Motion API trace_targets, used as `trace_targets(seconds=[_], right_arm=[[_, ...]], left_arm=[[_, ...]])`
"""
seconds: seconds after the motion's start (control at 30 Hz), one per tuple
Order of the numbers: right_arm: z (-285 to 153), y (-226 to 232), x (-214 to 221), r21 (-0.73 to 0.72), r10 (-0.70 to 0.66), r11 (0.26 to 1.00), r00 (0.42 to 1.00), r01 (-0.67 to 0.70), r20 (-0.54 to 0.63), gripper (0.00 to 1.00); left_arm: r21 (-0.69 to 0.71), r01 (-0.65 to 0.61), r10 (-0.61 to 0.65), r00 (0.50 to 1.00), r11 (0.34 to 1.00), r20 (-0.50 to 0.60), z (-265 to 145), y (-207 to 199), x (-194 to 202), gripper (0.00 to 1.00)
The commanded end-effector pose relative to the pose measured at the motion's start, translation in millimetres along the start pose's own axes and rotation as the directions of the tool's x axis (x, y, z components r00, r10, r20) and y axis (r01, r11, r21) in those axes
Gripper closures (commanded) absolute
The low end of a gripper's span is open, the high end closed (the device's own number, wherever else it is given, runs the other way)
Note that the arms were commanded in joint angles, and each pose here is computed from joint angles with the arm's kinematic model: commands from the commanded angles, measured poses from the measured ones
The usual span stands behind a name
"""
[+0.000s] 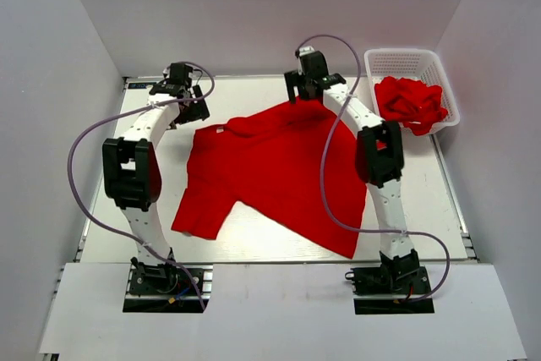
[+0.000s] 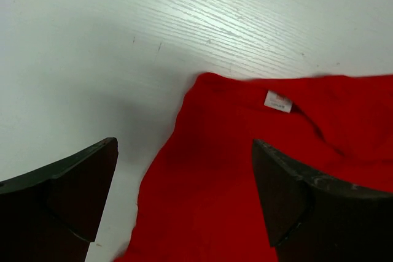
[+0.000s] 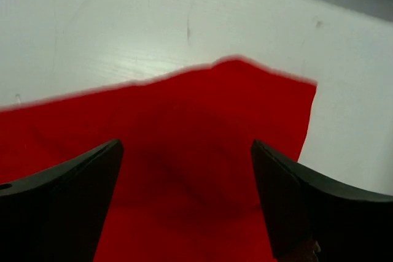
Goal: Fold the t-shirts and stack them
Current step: Flatten out the tshirt
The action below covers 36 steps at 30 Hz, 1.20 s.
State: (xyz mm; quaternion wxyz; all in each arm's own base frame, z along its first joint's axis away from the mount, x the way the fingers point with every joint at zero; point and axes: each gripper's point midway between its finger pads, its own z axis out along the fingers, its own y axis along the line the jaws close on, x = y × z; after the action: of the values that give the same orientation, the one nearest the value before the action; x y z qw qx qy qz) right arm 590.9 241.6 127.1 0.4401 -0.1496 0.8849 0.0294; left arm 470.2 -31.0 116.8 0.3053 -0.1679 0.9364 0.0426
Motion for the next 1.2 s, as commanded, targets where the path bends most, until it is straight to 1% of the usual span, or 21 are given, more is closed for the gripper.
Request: trace_targets(seconds=[0.0,0.03,0.07,0.1,0.17,0.2,0.27,0.3,0.4,0.43,0.47,0.5,0.53,0.57,0.6,0.63,0.8,0.87,1.03,1.13,1.17], right_arm=[[-74.6,1.9,-34.8,-0.071,0.070,0.996,0.991,-0.062,0.110,0.10],[-107.0,-3.8,-63.7,-0.080,0.086,0.994,0.976,-0.072,0.198,0.10],[-110.6,-2.5,-57.1,-0.085,0.095,0.993,0.979,-0.081,0.178,0.10],[-114.1,1.7,-48.1,-0.109,0.090,0.991,0.985,-0.075,0.148,0.10],[-129.4,5.2,-37.1,-0.122,0.107,0.988,0.990,-0.097,0.086,0.10],[-134.8,10.3,-32.5,-0.152,0.113,0.983,0.992,-0.103,0.062,0.10],[-141.3,9.4,-6.1,-0.139,0.154,0.978,0.987,-0.158,-0.039,0.10],[-145.6,8.2,7.4,-0.125,0.173,0.975,0.982,-0.181,-0.072,0.10],[-164.8,4.1,29.1,-0.101,0.216,0.969,0.970,-0.227,-0.108,0.10],[-162.8,2.2,58.8,-0.073,0.218,0.970,0.962,-0.232,-0.167,0.10],[-180.4,-0.6,52.8,-0.077,0.231,0.967,0.963,-0.243,-0.136,0.10],[-185.1,2.6,55.7,-0.091,0.239,0.964,0.962,-0.252,-0.134,0.10],[-182.6,3.2,91.1,-0.078,0.233,0.965,0.951,-0.252,-0.202,0.10],[-198.9,3.4,79.4,-0.106,0.253,0.957,0.956,-0.270,-0.149,0.10],[-202.3,6.4,86.6,-0.114,0.258,0.954,0.952,-0.278,-0.162,0.10],[-205.3,4.6,114.8,-0.094,0.262,0.954,0.943,-0.285,-0.207,0.10],[-216.8,-6.5,165.1,0.000,0.305,0.949,0.914,-0.317,-0.266,0.10],[-216.7,-7.4,185.5,0.024,0.322,0.943,0.897,-0.331,-0.303,0.10],[-212.6,-5.9,205.7,0.042,0.363,0.929,0.880,-0.369,-0.306,0.10],[-205.6,-5.8,213.0,0.050,0.362,0.929,0.878,-0.365,-0.313,0.10],[-201.3,-8.4,217.8,0.064,0.367,0.928,0.874,-0.367,-0.317,0.10]], left_arm=[[0.096,0.006,-0.022,0.986,0.995,0.167,-61.6,-6.1,-46.5,0.00],[0.135,-0.038,0.013,0.983,0.990,0.185,-64.7,-11.2,-47.3,0.00],[0.149,-0.056,0.027,0.981,0.987,0.191,-64.1,-11.8,-43.0,0.00],[0.180,-0.076,0.033,0.972,0.981,0.234,-72.6,-16.1,-51.0,0.00],[0.239,-0.168,0.108,0.963,0.956,0.245,-75.1,-25.6,-46.4,0.00],[0.267,-0.216,0.149,0.957,0.939,0.249,-77.6,-34.5,-42.3,0.00],[0.326,-0.301,0.216,0.938,0.896,0.272,-85.3,-48.7,-40.8,0.00],[0.397,-0.333,0.247,0.935,0.855,0.253,-86.2,-60.1,-30.2,0.00],[0.458,-0.393,0.296,0.916,0.797,0.271,-92.6,-73.3,-23.0,0.00],[0.458,-0.393,0.296,0.916,0.797,0.271,-92.6,-73.4,-22.9,0.00],[0.468,-0.423,0.321,0.903,0.776,0.284,-94.8,-78.6,-20.0,0.00],[0.468,-0.425,0.319,0.902,0.775,0.291,-95.6,-78.3,-19.6,0.00],[0.479,-0.439,0.339,0.897,0.760,0.284,-94.2,-82.4,-10.9,0.00],[0.479,-0.439,0.340,0.897,0.760,0.284,-94.2,-82.5,-10.8,0.00],[0.493,-0.442,0.350,0.896,0.749,0.272,-92.9,-85.9,-2.5,0.00],[0.496,-0.454,0.368,0.891,0.740,0.265,-91.1,-88.2,4.9,0.00],[0.541,-0.482,0.437,0.872,0.689,0.220,-79.7,-113.1,36.7,0.00],[0.534,-0.486,0.466,0.866,0.692,0.184,-68.7,-117.7,48.1,0.00],[0.509,-0.513,0.510,0.845,0.691,0.159,-53.4,-125.9,62.4,0.00],[0.517,-0.499,0.524,0.845,0.696,0.111,-38.0,-127.4,80.0,0.00],[0.516,-0.501,0.519,0.846,0.695,0.123,-33.8,-130.7,78.0,0.00]])
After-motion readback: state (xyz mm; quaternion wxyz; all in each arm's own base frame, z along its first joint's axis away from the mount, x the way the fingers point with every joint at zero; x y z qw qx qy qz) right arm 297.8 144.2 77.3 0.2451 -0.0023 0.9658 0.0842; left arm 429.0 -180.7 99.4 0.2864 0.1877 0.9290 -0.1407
